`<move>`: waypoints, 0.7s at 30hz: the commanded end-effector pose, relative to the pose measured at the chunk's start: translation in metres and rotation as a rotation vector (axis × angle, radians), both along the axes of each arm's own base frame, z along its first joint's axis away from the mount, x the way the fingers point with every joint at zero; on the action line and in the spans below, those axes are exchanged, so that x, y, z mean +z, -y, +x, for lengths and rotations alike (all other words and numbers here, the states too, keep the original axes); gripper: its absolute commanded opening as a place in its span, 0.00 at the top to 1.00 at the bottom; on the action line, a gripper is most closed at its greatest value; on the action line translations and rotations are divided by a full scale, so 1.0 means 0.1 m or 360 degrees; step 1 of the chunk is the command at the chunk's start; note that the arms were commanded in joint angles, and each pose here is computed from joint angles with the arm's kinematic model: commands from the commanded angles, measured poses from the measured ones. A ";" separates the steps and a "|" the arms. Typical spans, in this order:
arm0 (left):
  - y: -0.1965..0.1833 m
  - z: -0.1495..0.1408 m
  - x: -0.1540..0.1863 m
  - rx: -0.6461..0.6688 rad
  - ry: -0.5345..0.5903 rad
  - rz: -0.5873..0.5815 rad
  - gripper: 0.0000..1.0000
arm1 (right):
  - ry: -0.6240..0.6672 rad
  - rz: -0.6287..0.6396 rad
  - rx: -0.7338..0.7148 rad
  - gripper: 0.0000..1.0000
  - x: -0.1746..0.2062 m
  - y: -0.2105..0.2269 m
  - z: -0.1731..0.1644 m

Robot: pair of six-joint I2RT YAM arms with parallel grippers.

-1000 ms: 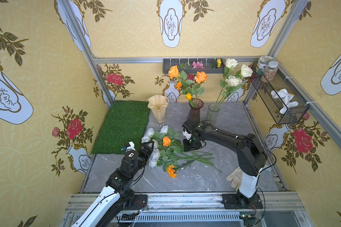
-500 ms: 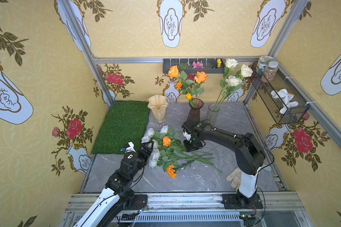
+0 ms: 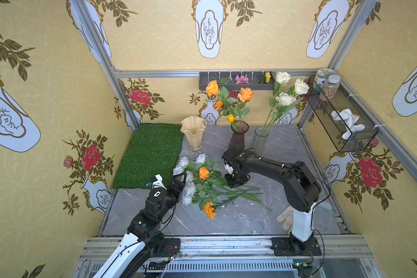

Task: Arrange the flowers in different vases according to their colors
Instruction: Pick up the flower at the center of the board.

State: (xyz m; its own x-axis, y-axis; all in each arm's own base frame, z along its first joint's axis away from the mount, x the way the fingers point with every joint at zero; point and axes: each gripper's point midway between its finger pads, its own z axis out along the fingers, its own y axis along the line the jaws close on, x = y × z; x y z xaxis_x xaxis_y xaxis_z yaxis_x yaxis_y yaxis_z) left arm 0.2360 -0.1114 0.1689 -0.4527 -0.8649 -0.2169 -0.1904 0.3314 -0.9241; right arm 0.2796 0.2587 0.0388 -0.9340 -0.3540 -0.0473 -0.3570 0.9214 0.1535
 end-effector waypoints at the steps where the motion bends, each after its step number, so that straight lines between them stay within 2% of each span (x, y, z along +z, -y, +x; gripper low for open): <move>1: -0.03 -0.01 -0.04 0.0016 0.0000 0.0012 0.02 | -0.0015 -0.0036 0.0037 0.76 -0.03 0.02 -0.02; 7: -0.04 -0.02 -0.03 0.0019 0.0003 0.0012 0.01 | -0.0026 -0.0073 0.0064 0.76 -0.09 0.03 -0.05; 14: -0.05 -0.03 -0.03 0.0022 0.0009 0.0007 0.01 | 0.0012 -0.0178 0.0165 0.82 -0.08 0.00 -0.09; 21: -0.06 -0.04 -0.03 0.0025 0.0009 0.0008 0.01 | 0.0144 -0.0277 0.0321 0.97 0.13 -0.01 -0.04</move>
State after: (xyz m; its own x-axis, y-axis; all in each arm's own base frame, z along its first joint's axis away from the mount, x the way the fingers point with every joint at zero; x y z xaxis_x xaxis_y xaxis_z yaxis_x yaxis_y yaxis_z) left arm 0.2312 -0.1071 0.1663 -0.4448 -0.8690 -0.2168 -0.1939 0.3297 -0.9240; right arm 0.2733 0.2672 0.0404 -0.8689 -0.4933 -0.0416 -0.4945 0.8687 0.0289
